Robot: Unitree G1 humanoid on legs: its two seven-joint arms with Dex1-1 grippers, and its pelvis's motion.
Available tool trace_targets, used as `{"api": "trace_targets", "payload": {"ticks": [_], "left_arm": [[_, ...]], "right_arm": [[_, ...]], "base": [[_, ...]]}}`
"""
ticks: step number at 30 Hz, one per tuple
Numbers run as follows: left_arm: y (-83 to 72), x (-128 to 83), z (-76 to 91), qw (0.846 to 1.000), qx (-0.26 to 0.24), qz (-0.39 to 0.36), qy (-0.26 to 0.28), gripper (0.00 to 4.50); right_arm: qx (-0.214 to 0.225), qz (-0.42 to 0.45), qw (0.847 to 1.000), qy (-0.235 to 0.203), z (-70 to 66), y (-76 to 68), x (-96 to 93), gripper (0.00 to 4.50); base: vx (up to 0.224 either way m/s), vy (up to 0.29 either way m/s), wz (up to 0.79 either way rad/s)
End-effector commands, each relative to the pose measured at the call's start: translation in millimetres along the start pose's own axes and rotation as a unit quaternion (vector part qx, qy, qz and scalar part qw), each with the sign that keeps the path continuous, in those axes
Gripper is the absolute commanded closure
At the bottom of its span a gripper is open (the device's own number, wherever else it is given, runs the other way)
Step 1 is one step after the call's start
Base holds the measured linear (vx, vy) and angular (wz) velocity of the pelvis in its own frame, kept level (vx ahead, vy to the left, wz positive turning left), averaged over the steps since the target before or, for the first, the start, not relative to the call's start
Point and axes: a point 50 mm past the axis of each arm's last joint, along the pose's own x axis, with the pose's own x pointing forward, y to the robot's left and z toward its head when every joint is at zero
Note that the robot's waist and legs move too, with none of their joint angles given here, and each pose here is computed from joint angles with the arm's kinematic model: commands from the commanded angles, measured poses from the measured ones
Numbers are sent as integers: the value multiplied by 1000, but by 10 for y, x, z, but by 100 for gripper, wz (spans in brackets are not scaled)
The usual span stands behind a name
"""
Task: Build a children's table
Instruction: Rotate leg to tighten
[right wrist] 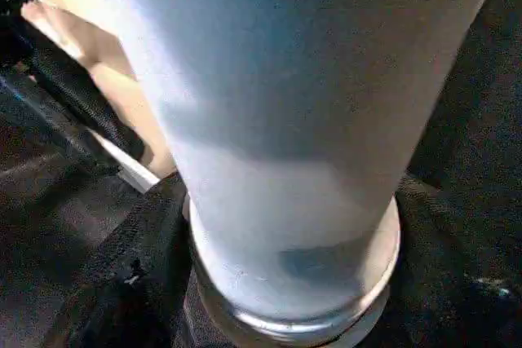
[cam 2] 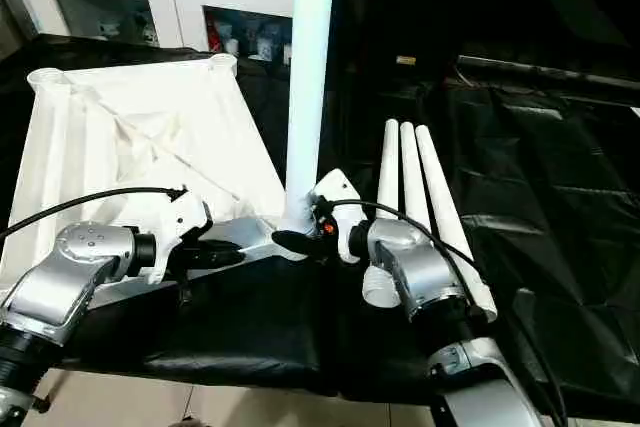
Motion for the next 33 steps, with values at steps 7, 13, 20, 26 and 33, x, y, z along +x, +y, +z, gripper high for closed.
{"api": "trace_targets", "payload": {"ticks": [7,13,20,26,33], "left_arm": [[21,413,142,997,-43,62,-24,450],[129,725,307,982,-93,167,-8,450],[147,757,353,983,-71,169,-14,450],[158,705,298,985,-59,164,-20,450],[229,674,288,980,-57,188,-37,393]], "right_arm": [[112,-188,976,1,-214,-57,213,168],[185,-291,939,12,-252,-42,401,168],[155,-284,946,-7,-153,-28,465,99],[111,-280,953,-43,-20,-127,376,66],[77,-252,961,-79,69,-192,46,58]], "base": [[0,0,0],[0,0,0],[0,0,0],[0,0,0],[0,0,0]]}}
